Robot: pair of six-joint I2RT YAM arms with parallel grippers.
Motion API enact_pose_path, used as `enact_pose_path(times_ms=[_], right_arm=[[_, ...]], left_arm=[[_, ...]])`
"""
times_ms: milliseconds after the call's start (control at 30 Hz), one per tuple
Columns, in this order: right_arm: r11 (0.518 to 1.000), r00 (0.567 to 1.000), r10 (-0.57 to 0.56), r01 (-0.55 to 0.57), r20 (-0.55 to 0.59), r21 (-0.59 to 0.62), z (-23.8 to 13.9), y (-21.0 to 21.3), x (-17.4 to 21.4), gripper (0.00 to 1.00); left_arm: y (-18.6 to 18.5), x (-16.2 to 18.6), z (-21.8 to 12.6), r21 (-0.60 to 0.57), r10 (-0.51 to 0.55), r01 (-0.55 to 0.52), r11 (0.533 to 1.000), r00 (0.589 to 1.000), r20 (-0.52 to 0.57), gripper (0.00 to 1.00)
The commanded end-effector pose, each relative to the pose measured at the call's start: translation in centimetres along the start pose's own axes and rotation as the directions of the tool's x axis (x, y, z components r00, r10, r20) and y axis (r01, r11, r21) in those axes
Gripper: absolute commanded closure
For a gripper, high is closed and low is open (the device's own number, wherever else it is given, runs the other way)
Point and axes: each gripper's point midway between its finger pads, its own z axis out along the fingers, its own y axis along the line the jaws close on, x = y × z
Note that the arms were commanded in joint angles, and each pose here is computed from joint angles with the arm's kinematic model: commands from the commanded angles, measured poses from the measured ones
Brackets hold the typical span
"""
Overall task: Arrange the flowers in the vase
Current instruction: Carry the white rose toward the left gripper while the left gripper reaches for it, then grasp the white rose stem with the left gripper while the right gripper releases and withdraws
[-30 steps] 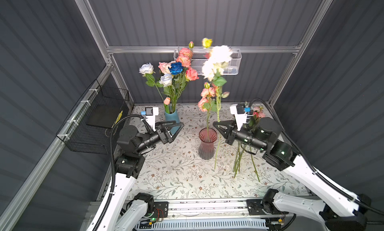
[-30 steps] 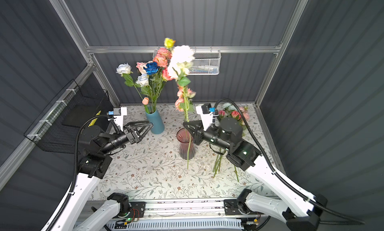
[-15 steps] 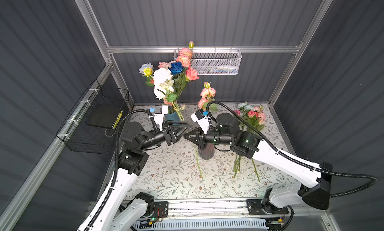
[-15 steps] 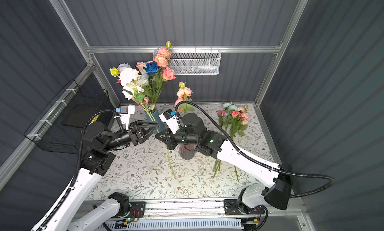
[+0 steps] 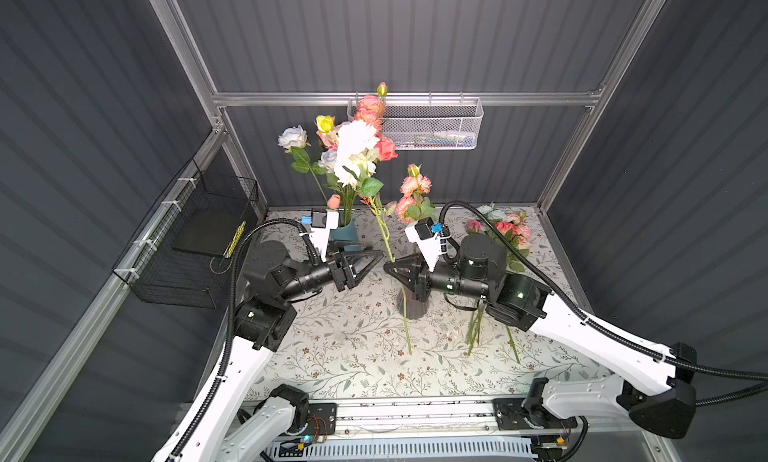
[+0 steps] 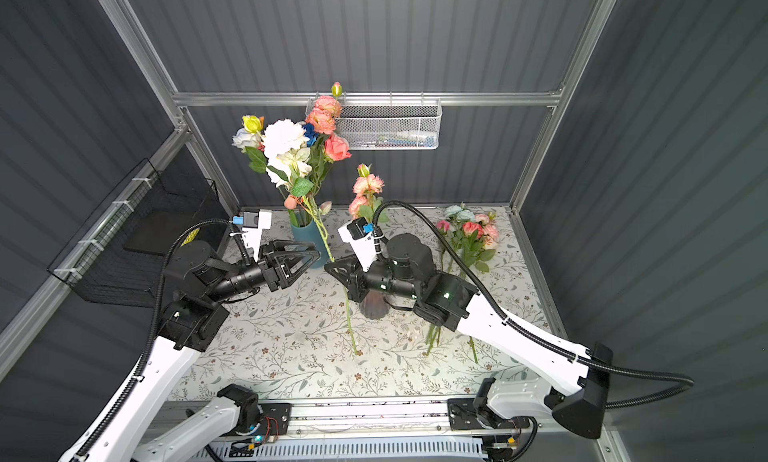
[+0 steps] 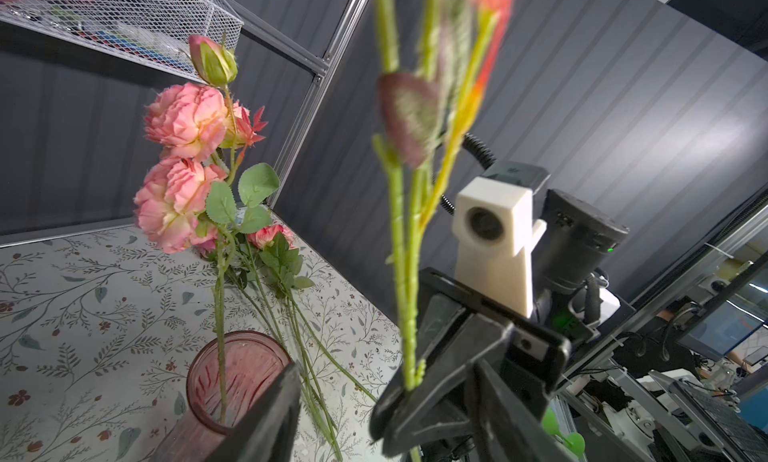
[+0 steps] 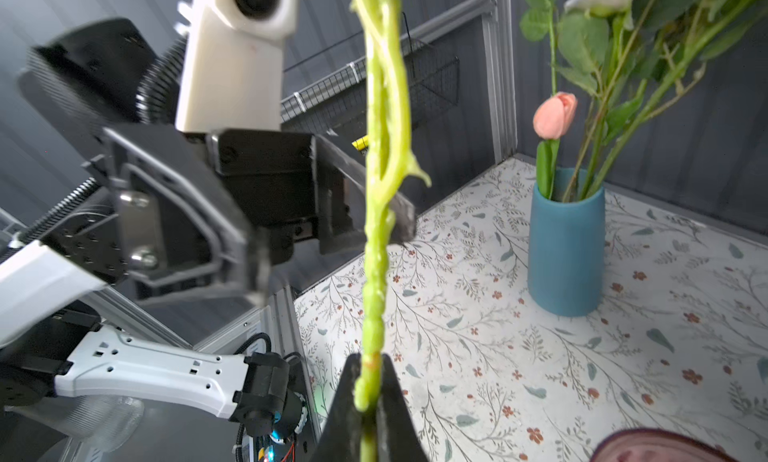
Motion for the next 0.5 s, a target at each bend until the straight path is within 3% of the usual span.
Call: enact_pose_path(times_ms=[0,167,300,367,433,467], right_arm=[[0.997,1.000,-0.024,0.023,-0.007,-0.076,1.2,1.5,0.0,1.00],[0.989,0.997,-0.021,0.010,-0.069,-0.151,2.6,2.8,1.3,1.00],[0.991,0.997,-0.018,0.008,-0.074,-0.131,2.6,2.4,1.7,1.00],[0.994,0.997,-0.020,0.013,-0.068,-0.106,2.2,1.9,1.7,0.86],[0.998,0.998,-0.030,0.026,-0.055,-0.062,1.4,1.2,1.6,0.58],[0.999,0.998,-0.032,0.031,-0.045,-0.035,0.9,0.7,1.5,0.51]], left_arm=[[-0.6,-0.9,0.0,0.017,0.028,-0.028,0.999,0.999,0.021,0.44],[-1.2,-1.4,0.0,0.032,0.053,-0.054,0.998,0.998,0.031,0.64],[-1.1,-1.6,-0.1,0.008,0.071,-0.071,0.997,0.997,0.022,0.91],[-0.7,-1.8,-0.1,-0.023,0.083,-0.082,0.996,0.996,0.023,1.00],[-0.4,-2.4,-0.1,-0.053,0.100,-0.099,0.994,0.994,0.031,1.00],[-0.3,-2.7,0.0,-0.064,0.107,-0.105,0.992,0.994,0.036,1.00]])
